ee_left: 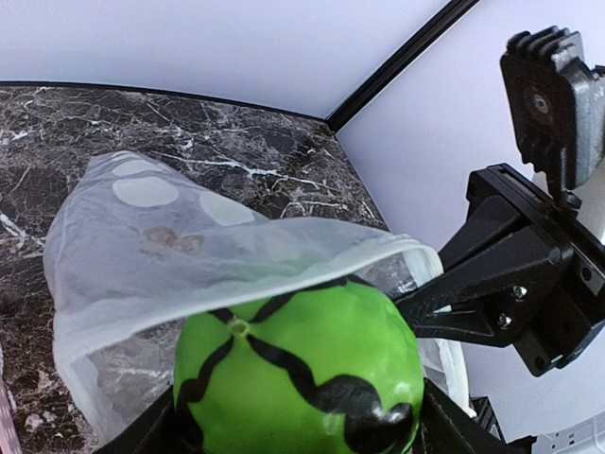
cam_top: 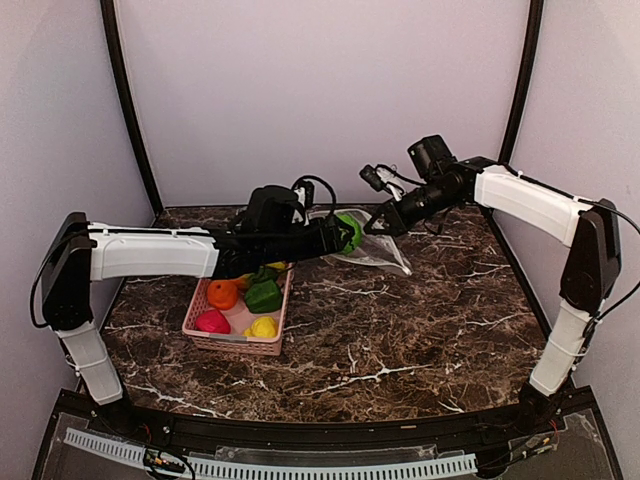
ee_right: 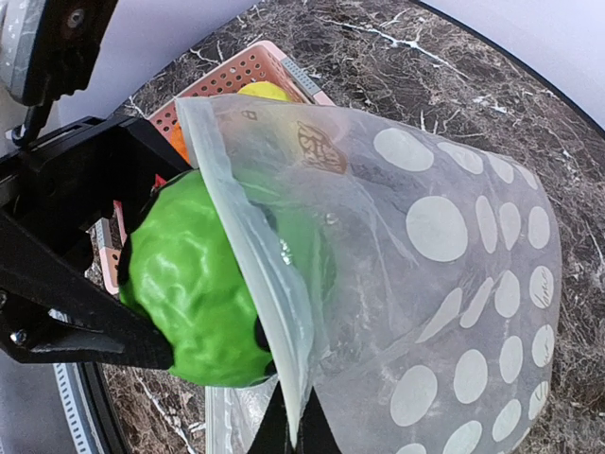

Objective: Place the food in the zip-top bag and seal the zipper
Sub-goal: Place the fake fruit in the zipper food storage bag.

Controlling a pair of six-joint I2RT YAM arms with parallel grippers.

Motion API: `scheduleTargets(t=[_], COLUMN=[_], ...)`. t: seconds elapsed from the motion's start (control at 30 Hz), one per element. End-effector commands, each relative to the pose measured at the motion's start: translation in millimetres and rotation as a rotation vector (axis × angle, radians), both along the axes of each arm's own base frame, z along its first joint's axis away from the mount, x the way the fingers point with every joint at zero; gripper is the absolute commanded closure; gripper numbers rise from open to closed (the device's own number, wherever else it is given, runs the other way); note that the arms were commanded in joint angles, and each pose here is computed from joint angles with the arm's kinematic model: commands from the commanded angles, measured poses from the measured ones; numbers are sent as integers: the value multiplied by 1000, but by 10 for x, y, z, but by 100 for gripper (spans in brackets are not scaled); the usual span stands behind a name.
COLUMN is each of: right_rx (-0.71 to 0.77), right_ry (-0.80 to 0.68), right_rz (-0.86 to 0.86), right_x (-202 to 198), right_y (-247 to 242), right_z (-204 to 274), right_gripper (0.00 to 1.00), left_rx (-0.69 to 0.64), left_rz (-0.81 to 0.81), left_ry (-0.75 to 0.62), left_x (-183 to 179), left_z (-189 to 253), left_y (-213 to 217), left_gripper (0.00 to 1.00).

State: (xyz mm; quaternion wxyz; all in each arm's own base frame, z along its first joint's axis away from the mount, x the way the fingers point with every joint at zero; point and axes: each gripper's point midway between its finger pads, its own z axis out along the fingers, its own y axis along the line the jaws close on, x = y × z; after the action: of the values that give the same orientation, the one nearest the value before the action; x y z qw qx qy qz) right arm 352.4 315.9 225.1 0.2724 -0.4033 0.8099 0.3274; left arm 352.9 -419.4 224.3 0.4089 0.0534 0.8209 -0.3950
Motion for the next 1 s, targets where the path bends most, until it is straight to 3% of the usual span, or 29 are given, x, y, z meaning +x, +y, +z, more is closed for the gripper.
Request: scheduleTargets(t=[0.0, 0.37, 0.43, 0.53, 0.6, 0.83, 0.97], right_rx=[55, 60, 58, 65, 66, 49, 57], right_ry=[-30, -57, -57, -55, -56, -59, -44], right_rz=[40, 128, 129, 128, 125, 104, 97], right_x=[-78, -349, -350, -350, -346, -298, -277], right_y=[81, 157, 156, 160, 161, 142, 134], right_z=[241, 293, 290, 318, 331, 302, 299], right_gripper=[100, 100, 100, 100, 100, 100, 100], left_rx=[30, -57, -74, -92, -100, -127, -121], left_rz=[51, 51, 38, 25, 23, -29, -27], left_ry=[39, 111, 108, 101, 88, 13, -5], left_x=[66, 248, 239, 223, 212, 105, 92], left_z=[-134, -98, -59, 10, 71, 367, 435], left_y=[88, -128, -162, -175, -162, -122, -88], left_gripper=[82, 85, 78, 54, 43, 22, 15])
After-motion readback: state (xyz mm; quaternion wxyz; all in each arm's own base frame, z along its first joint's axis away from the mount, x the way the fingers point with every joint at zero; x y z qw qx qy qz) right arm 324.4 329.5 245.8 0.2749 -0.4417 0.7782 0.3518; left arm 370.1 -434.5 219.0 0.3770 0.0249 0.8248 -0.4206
